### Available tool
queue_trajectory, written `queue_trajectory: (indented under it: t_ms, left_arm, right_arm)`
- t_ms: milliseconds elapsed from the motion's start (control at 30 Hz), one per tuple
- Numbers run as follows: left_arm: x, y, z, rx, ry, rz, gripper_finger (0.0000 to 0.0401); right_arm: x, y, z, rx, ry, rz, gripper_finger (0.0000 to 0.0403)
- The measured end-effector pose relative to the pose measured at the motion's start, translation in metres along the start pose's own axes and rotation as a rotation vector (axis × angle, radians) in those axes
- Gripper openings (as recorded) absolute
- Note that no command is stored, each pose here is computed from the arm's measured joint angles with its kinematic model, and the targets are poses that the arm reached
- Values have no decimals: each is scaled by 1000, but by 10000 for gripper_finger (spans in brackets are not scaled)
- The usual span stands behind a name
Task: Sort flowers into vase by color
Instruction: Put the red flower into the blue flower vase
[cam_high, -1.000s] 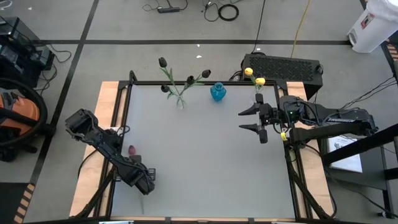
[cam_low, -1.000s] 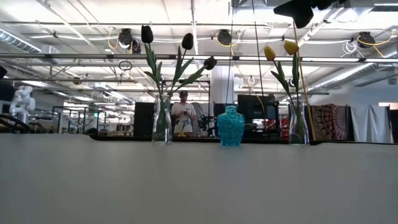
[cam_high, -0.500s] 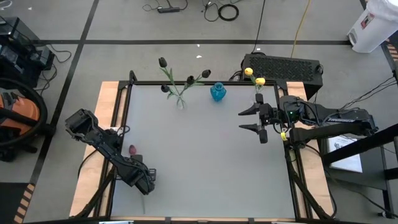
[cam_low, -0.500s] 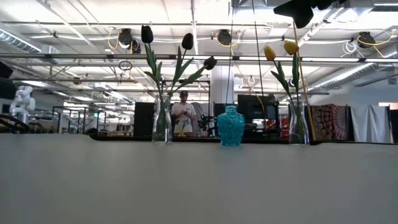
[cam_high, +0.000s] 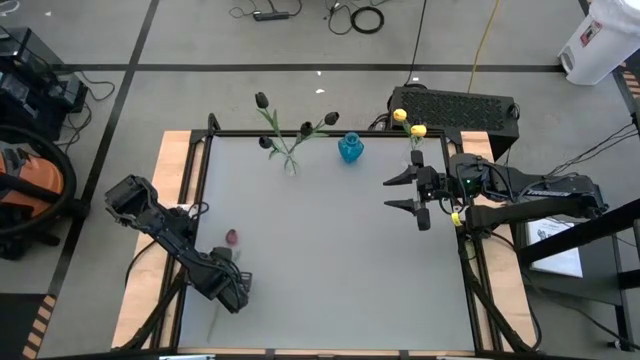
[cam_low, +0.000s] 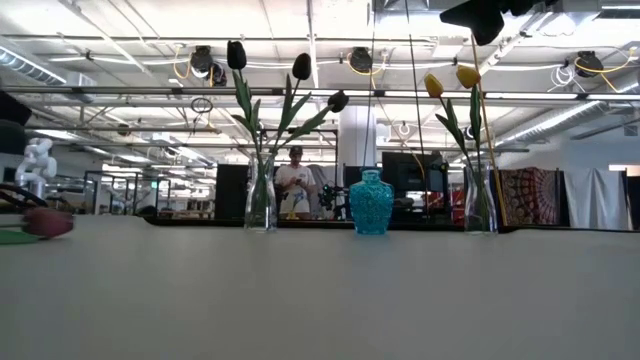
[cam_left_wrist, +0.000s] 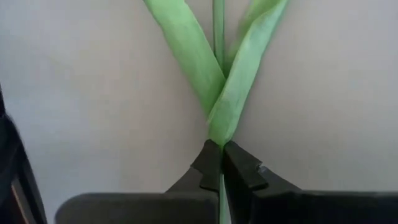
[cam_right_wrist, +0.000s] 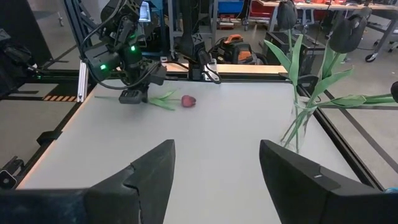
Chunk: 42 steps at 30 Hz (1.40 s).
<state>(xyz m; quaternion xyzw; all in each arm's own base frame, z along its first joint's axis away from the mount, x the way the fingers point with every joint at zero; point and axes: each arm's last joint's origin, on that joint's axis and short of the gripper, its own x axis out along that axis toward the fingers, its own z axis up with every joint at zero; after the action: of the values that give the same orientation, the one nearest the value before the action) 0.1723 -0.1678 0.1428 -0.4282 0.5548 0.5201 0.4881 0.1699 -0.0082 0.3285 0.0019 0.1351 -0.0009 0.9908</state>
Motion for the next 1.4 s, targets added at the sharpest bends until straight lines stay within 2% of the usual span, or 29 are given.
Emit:
queue_trajectory:
  t_ms: [500, 667, 900, 1033, 1167, 1300, 1400]
  left_arm:
    - [-12, -13, 4, 240, -327, -241, 3]
    - [-25, -21, 4, 321, -502, -353, 3]
    - [-47, -39, 15, 422, -845, -457, 3]
    - [-62, -52, 27, 446, -1052, -450, 3]
    - [-76, -65, 45, 451, -1219, -388, 2]
    - [-83, -79, 64, 458, -1330, -301, 2]
    - [-86, -90, 81, 472, -1362, -230, 4]
  right_arm:
    - [0, 0, 0, 13, 1, 0, 226]
    - [0, 0, -1, 51, 8, 0, 226]
    - [0, 0, -5, 89, 47, -1, 226]
    - [0, 0, -4, 107, 46, -2, 226]
    - [0, 0, -3, 98, 30, -1, 226]
    - [0, 0, -1, 48, 13, -1, 226]
    - [0, 0, 0, -7, 3, -1, 226]
